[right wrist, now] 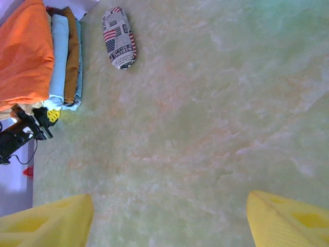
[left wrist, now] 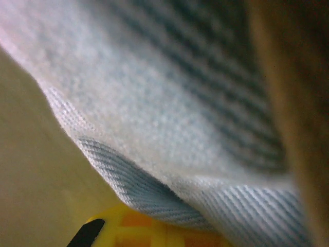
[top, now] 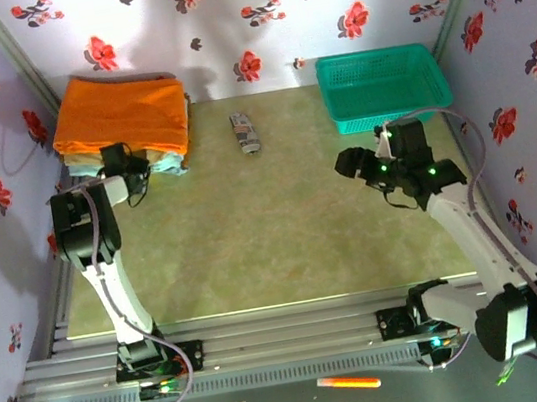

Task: Fold and stack the trousers

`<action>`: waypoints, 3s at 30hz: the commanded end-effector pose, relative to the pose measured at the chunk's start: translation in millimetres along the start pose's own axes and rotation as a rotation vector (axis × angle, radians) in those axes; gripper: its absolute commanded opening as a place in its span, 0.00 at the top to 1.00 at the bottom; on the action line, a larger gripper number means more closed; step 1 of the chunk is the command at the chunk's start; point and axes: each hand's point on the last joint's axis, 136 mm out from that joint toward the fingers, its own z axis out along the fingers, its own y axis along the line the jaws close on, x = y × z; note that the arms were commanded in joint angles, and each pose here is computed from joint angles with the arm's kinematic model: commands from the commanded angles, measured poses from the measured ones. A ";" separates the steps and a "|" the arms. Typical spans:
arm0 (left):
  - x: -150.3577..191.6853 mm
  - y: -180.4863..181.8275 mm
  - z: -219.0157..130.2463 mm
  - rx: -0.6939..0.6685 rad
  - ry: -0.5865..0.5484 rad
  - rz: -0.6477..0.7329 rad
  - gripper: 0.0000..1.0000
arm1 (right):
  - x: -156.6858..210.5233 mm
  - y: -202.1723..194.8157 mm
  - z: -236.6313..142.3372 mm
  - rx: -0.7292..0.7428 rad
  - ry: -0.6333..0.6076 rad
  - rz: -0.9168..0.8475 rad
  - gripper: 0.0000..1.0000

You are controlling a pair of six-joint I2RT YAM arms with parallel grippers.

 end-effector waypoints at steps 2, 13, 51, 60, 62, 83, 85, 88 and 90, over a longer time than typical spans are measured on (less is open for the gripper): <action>-62.0 -39.1 0.5 0.131 -0.251 -0.049 1.00 | 9.8 -16.7 -17.8 0.066 -0.011 -0.011 0.20; 3.7 12.9 -151.6 0.223 -0.153 0.063 0.66 | -7.0 -5.6 -34.0 0.036 -0.106 0.004 0.10; 31.6 63.8 -177.5 0.090 -0.590 1.095 0.00 | -49.8 -147.9 48.4 0.456 -0.749 -0.561 0.01; 26.6 52.2 -157.3 0.055 -0.497 1.129 0.00 | -74.1 -195.7 68.3 0.637 -0.705 -0.395 0.01; 26.2 51.9 -157.9 0.054 -0.499 1.128 0.00 | -76.6 -200.5 70.3 0.597 -0.678 -0.363 0.01; 28.3 51.1 -156.9 0.062 -0.489 1.133 0.00 | -76.9 -199.9 70.8 0.603 -0.677 -0.373 0.01; 28.4 51.1 -156.9 0.062 -0.489 1.133 0.00 | -76.6 -200.0 70.6 0.603 -0.677 -0.373 0.01; 28.9 50.4 -156.9 0.063 -0.488 1.134 0.00 | -76.9 -200.4 70.5 0.605 -0.678 -0.372 0.01; 31.2 49.6 -155.3 0.067 -0.479 1.146 0.00 | -76.7 -200.1 70.7 0.603 -0.677 -0.373 0.01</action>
